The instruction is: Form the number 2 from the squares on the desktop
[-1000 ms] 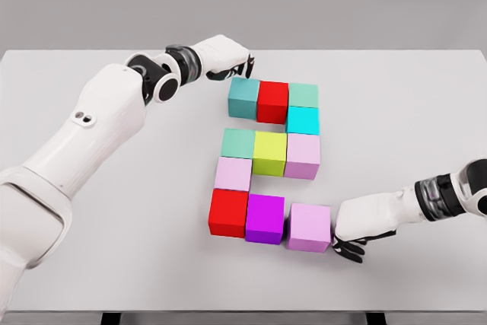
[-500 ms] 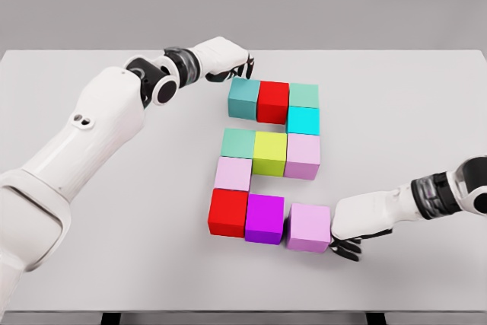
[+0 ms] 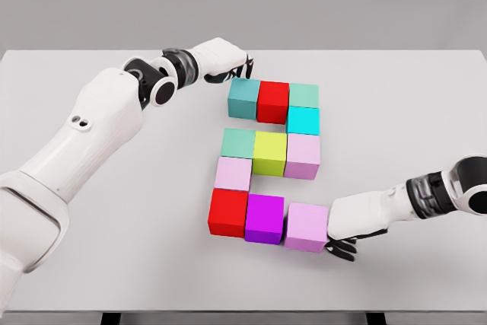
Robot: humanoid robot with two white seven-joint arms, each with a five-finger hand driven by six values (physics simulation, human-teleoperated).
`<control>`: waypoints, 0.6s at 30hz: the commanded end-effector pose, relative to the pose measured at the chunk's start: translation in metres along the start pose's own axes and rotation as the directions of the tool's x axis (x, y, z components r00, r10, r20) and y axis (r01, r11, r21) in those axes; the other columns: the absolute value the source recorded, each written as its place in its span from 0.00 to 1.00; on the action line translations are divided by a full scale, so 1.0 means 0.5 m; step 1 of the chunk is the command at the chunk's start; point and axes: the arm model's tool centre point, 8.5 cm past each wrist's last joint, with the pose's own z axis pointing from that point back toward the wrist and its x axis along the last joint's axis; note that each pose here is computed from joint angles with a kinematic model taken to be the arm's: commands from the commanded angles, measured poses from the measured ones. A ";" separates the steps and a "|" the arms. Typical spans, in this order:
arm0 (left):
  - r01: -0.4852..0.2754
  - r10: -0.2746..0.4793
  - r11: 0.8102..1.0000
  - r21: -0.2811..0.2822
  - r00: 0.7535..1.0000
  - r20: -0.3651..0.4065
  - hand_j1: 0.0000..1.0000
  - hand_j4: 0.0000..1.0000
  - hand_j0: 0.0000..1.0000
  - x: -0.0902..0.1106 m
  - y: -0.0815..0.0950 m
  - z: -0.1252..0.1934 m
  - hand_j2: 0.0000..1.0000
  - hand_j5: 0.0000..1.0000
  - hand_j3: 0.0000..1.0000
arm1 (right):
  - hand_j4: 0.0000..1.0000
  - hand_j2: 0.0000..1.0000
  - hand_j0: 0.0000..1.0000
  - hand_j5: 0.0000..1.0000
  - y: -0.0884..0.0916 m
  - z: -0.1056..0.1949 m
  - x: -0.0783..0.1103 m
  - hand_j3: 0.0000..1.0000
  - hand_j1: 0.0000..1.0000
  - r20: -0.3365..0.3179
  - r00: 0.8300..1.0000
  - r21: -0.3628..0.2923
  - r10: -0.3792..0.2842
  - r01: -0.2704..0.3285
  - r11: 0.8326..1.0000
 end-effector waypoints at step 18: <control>0.019 -0.018 1.000 -0.011 0.999 0.030 0.50 0.50 0.50 0.010 -0.003 -0.001 0.50 0.50 0.50 | 0.12 0.12 0.12 0.12 -0.006 -0.001 0.000 0.12 0.12 0.002 1.000 -0.010 0.000 0.000 1.000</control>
